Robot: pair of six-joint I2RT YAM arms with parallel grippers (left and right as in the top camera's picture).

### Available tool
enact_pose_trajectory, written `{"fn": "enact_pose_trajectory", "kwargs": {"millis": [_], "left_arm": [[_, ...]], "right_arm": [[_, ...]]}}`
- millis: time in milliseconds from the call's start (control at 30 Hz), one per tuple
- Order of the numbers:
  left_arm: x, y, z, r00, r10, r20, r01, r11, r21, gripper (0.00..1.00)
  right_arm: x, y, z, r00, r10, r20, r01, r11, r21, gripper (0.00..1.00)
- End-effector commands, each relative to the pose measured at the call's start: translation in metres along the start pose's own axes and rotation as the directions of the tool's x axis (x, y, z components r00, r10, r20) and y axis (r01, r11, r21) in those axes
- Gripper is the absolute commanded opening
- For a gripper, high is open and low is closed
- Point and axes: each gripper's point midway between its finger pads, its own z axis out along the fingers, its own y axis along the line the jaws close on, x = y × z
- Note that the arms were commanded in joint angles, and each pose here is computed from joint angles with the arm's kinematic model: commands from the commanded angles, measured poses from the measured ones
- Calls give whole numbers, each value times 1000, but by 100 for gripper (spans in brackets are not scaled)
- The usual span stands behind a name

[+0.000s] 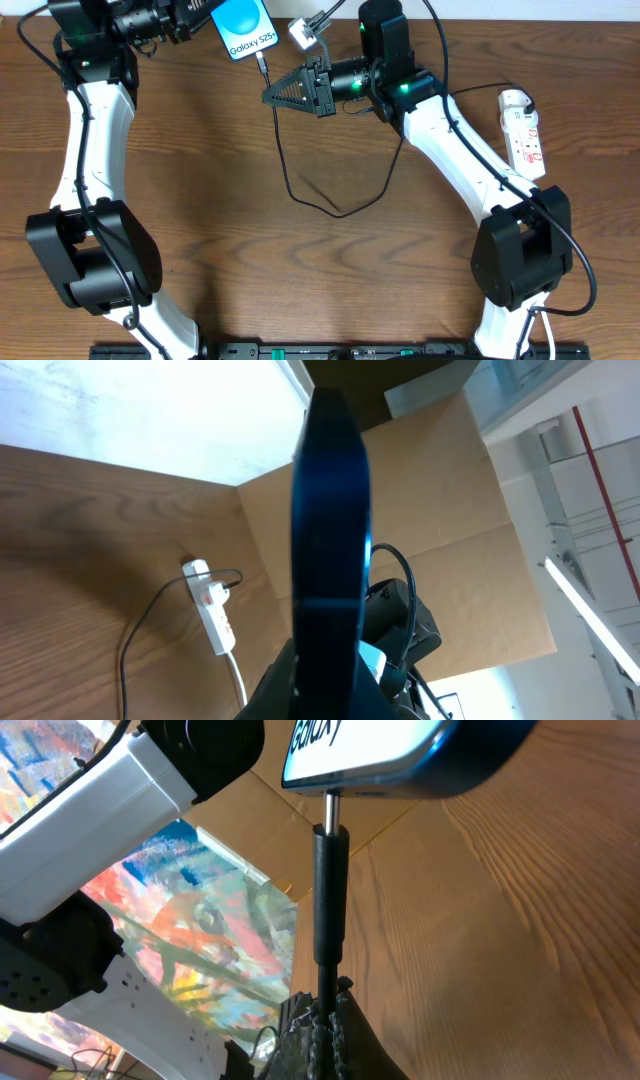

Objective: Plug charger to phone and switch on socket

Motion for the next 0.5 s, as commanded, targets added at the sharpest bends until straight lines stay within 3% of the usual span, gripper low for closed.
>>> {"fn": "enact_pose_trajectory", "kwargs": {"millis": [0, 467], "left_arm": [[6, -24, 1, 998, 52, -26, -51, 998, 20, 7], [6, -24, 1, 998, 52, -26, -51, 998, 20, 7]], "right_arm": [[-4, 10, 3, 1000, -13, 2, 13, 1000, -5, 1], [-2, 11, 4, 1000, -6, -5, 6, 1000, -11, 1]]}}
